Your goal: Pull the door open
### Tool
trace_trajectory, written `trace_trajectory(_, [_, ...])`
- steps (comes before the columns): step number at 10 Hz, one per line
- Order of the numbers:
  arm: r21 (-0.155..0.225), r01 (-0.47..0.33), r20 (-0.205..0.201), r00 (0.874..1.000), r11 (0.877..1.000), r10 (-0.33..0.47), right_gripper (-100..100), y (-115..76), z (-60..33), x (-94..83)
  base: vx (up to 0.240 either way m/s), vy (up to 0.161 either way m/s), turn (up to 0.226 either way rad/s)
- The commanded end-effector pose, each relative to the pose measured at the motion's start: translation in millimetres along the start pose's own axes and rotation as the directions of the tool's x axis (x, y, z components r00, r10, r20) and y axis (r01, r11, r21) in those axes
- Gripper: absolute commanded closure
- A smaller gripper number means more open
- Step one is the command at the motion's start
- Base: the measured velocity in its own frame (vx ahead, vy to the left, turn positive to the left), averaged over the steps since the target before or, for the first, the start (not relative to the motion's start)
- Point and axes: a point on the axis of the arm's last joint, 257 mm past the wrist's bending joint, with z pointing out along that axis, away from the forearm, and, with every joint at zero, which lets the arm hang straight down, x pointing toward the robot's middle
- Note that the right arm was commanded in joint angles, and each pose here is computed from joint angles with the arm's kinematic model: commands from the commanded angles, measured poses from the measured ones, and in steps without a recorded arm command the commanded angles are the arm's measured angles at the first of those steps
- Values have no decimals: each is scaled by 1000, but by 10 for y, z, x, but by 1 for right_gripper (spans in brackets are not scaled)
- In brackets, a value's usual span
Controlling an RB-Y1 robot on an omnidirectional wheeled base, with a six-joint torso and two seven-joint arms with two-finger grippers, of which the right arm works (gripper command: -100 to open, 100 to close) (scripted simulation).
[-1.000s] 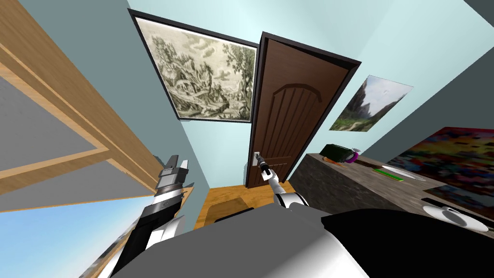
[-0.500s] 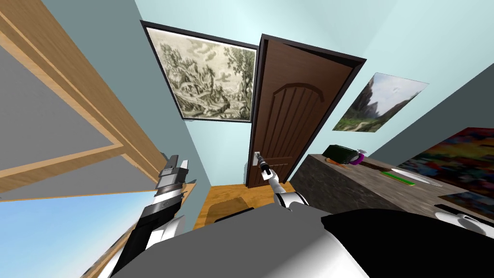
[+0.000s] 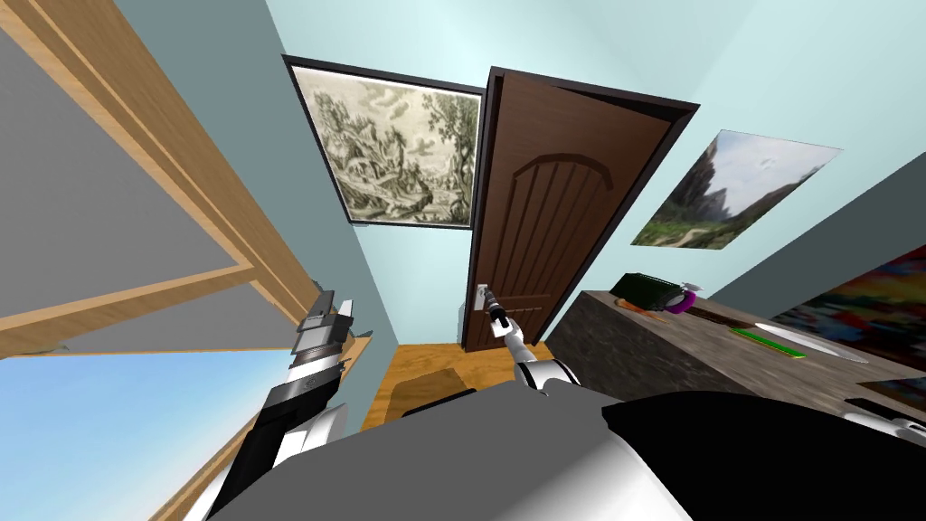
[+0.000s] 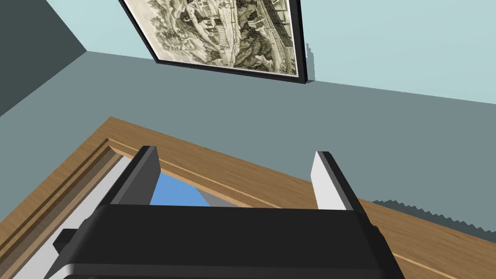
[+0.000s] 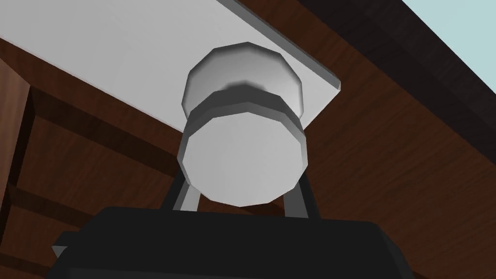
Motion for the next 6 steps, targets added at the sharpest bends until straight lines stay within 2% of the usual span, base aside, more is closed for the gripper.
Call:
trace_trajectory(1, [0,-85,2,996,996,85,100,22,0,58,-66,-37,121])
trace_trajectory(2, [0,-104,2,995,995,104,100,22,0,58,-46,-29,44])
trace_trajectory(4, [3,-206,20,978,979,205,100,-1,-2,7,-55,-31,83])
trace_trajectory(5, [3,-224,21,974,975,224,100,-1,-2,7,-40,-35,62])
trace_trajectory(6, [3,-275,30,961,961,275,100,-13,-3,-19,-35,-30,73])
